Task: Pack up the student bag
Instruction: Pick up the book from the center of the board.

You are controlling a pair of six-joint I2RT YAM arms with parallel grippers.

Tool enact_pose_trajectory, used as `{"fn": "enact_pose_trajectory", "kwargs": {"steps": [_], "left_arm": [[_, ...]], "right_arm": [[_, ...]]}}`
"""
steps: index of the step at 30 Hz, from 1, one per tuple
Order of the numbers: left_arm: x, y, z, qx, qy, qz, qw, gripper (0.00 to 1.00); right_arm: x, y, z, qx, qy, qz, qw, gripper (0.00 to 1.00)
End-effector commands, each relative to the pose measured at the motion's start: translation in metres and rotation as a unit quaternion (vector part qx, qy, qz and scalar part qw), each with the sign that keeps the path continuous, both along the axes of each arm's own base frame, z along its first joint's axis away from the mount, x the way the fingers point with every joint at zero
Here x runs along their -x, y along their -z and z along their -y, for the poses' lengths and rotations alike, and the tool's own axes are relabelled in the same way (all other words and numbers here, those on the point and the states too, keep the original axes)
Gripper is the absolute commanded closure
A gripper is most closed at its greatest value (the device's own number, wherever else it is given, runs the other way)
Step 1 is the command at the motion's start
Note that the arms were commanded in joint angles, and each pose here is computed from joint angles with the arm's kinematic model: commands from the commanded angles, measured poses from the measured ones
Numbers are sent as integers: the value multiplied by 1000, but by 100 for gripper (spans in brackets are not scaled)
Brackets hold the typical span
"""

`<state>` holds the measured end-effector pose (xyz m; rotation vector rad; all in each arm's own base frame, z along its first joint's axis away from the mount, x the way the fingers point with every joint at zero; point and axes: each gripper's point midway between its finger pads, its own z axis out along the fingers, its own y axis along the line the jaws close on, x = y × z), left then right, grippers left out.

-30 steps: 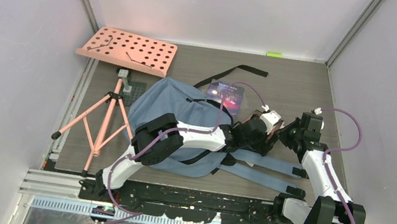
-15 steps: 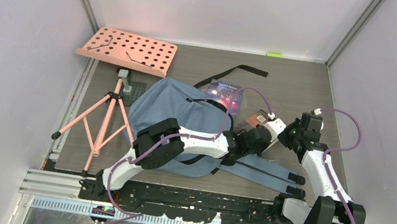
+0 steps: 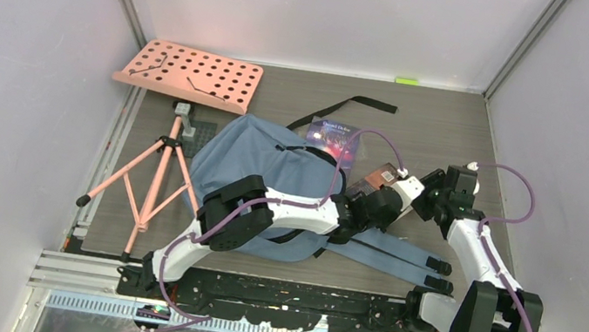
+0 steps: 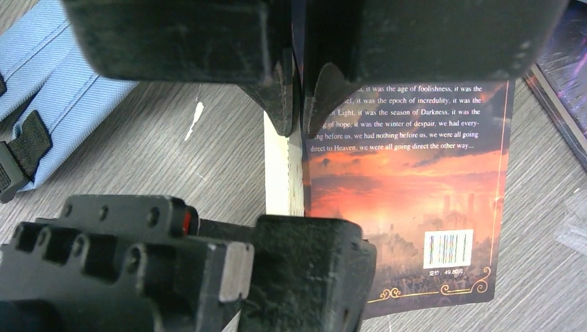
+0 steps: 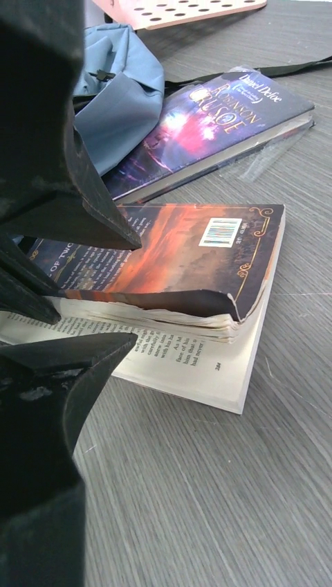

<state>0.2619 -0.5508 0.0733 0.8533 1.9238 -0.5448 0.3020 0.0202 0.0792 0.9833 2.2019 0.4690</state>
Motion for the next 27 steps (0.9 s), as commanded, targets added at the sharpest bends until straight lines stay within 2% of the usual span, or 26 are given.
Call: {"fn": "enact_pose_trajectory", "kwargs": {"steps": [1, 10, 14, 17, 18, 19, 20, 21, 22, 24, 27], "left_arm": [[-3, -22, -9, 6, -10, 7, 1000, 100], [0, -33, -8, 28, -10, 3, 1000, 100], [6, -39, -5, 47, 7, -3, 999, 100], [11, -43, -3, 60, 18, -8, 998, 100], [12, -45, -3, 65, 22, -10, 998, 100], [14, -46, -2, 67, 28, -11, 997, 100], [17, -48, -2, 71, 36, -14, 997, 100], [19, -52, -2, 74, 39, -14, 996, 100], [20, -55, -3, 76, 42, -15, 996, 95], [22, -69, -8, 83, 45, -11, 995, 76], [23, -90, -22, 69, 50, 1, 996, 32]], "right_arm": [[-14, -6, 4, -3, 19, 25, 1000, 45], [-15, 9, 1, -23, 26, 16, 999, 41], [-25, 12, -8, -41, 5, 19, 999, 48], [-30, 15, -11, -50, -1, 20, 999, 61], [-32, 16, -13, -56, -2, 20, 998, 71], [-32, 17, -13, -59, -3, 18, 998, 76], [-37, 12, -14, -60, -5, 32, 998, 88], [-40, 8, -14, -62, -3, 43, 997, 93], [-41, 5, -13, -62, -1, 48, 997, 98], [-42, -7, -9, -52, 8, 67, 996, 99], [-38, -38, 1, -15, 15, 104, 994, 99]]}}
